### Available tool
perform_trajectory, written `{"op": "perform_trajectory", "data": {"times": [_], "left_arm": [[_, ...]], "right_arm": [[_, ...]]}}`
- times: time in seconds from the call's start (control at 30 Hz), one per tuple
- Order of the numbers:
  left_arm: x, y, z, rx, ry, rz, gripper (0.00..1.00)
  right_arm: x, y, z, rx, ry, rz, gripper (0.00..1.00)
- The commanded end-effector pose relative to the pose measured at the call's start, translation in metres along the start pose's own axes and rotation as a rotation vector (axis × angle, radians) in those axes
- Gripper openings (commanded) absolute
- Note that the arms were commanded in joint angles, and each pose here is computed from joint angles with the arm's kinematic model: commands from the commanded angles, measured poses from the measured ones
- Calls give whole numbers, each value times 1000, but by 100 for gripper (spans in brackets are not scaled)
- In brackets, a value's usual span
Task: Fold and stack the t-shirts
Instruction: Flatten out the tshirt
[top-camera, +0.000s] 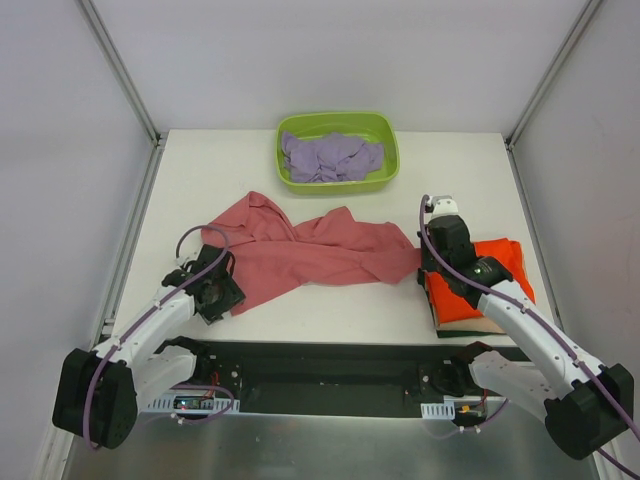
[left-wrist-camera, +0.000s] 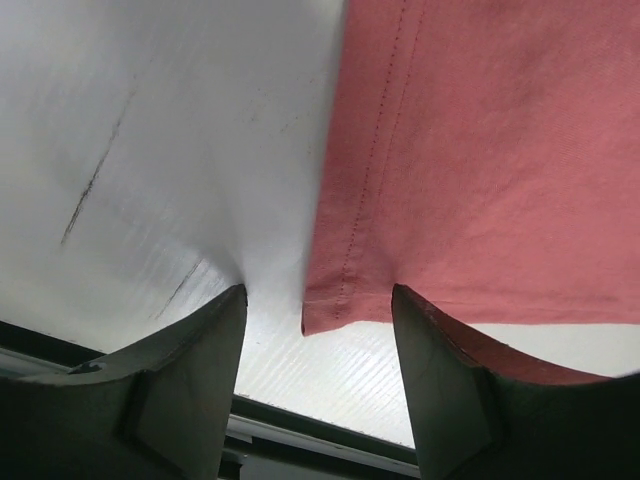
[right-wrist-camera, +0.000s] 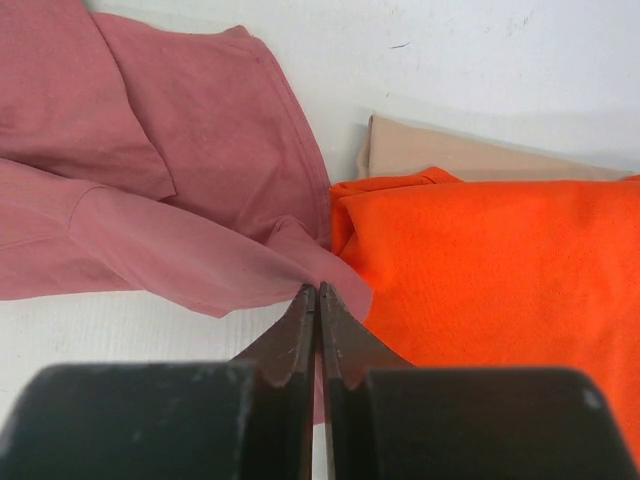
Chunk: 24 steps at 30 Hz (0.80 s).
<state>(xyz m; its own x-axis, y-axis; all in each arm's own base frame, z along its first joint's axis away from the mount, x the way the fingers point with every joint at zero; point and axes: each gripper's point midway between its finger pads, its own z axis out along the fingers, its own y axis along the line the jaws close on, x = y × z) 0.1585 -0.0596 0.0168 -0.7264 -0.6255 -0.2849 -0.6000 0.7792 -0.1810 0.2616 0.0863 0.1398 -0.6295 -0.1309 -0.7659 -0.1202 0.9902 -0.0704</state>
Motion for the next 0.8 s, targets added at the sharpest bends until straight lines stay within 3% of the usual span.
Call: {"op": "perform_trajectory", "data": {"times": [0.0, 0.17, 0.33, 0.4, 0.43, 0.6, 0.77], "left_arm": [[13, 3, 5, -12, 47, -26, 57], [19, 0, 9, -9, 71, -2, 41], [24, 0, 15, -33, 88, 22, 33], [24, -3, 16, -31, 94, 31, 17], [24, -3, 16, -34, 96, 41, 0], [12, -12, 9, 12, 38, 73, 0], [-18, -40, -25, 185, -116, 103, 0]], "right_arm": [[-9, 0, 0, 7, -20, 25, 3], [-8, 0, 2, 9, -11, 23, 3], [-8, -1, 1, 11, -11, 22, 3], [-9, -1, 0, 10, -14, 23, 3], [-8, -1, 0, 10, -13, 24, 3], [-8, -3, 1, 21, -14, 21, 3], [-17, 0, -4, 1, -37, 20, 3]]}}
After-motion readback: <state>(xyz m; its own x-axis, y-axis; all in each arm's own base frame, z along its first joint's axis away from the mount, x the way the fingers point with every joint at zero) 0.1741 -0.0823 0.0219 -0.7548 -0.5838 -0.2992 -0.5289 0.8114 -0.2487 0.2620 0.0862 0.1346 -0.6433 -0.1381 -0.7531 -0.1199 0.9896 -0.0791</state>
